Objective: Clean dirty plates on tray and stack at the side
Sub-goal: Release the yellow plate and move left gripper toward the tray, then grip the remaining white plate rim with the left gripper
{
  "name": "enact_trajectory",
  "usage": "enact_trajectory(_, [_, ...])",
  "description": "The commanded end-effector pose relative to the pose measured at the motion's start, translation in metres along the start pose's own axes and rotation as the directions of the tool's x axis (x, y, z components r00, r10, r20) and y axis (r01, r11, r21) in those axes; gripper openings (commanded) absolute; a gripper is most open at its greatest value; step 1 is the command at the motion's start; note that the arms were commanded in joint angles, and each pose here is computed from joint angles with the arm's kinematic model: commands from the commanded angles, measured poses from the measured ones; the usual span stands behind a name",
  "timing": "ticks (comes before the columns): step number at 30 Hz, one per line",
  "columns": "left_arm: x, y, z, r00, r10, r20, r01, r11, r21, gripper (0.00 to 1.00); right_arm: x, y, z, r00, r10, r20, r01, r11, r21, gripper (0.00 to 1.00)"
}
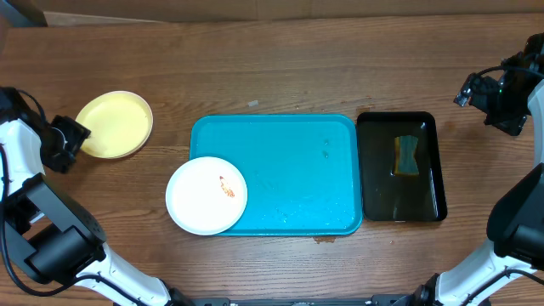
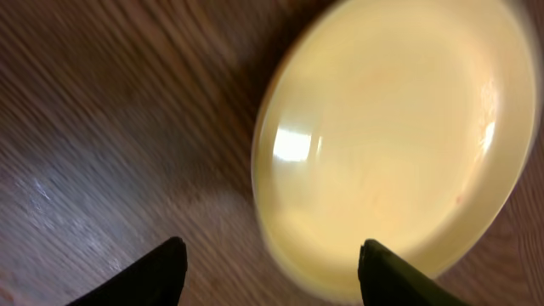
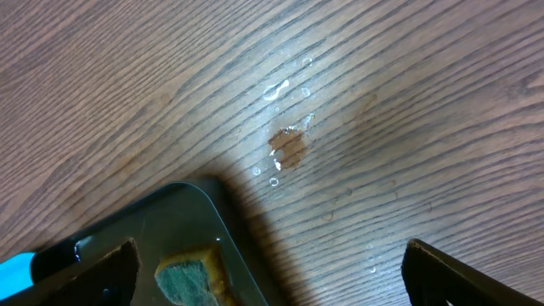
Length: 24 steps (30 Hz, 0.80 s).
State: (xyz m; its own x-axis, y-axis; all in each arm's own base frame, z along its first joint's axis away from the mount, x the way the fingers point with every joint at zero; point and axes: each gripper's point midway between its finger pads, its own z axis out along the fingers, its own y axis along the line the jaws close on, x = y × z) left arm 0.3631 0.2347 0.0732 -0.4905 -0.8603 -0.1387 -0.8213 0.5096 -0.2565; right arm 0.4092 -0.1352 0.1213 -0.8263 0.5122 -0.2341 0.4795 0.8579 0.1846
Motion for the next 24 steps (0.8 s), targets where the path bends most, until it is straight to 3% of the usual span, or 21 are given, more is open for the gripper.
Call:
enact_trajectory(1, [0.035, -0.023, -0.014, 0.991, 0.038, -0.126, -0.025, 0.994, 0.106, 0.66, -0.006, 0.004, -0.01, 0.999, -0.003, 0.034, 0.003, 1.0, -0.007, 1.0])
enact_trajectory(5, [0.072, -0.027, -0.017, 0.963, 0.075, -0.258, -0.05, 0.994, 0.099, 0.62, -0.006, 0.004, -0.01, 0.999, -0.003, 0.034, 0.003, 1.0, -0.007, 1.0])
enact_trajectory(8, [0.109, -0.055, -0.025, 0.915, 0.193, -0.354, -0.126, 0.971, 0.203, 0.56, -0.006, 0.004, -0.01, 0.999, -0.003, 0.034, 0.003, 1.0, -0.007, 1.0])
enact_trajectory(12, [0.162, -0.083, -0.028, 0.824, 0.361, -0.437, -0.284, 0.93, 0.233, 0.56, -0.006, 0.004, -0.01, 0.999, -0.003, 0.034, 0.003, 1.0, -0.007, 1.0])
enact_trajectory(17, [0.203, -0.085, -0.028, 0.736, 0.458, -0.499, -0.459, 0.879, 0.13, 0.55, -0.006, 0.004, -0.01, 0.999, -0.003, 0.034, 0.003, 1.0, -0.007, 1.0])
enact_trajectory(21, [0.217, -0.077, -0.028, 0.687, 0.507, -0.52, -0.578, 0.815, 0.031, 0.39, -0.006, 0.004, -0.01, 0.999, -0.002, 0.034, 0.003, 1.0, -0.007, 1.0])
enact_trajectory(24, [0.216, -0.069, -0.027, 0.694, 0.501, -0.517, -0.617, 0.784, -0.069, 0.35, -0.006, 0.004, -0.01, 0.999, -0.003, 0.034, 0.003, 1.0, -0.007, 1.0])
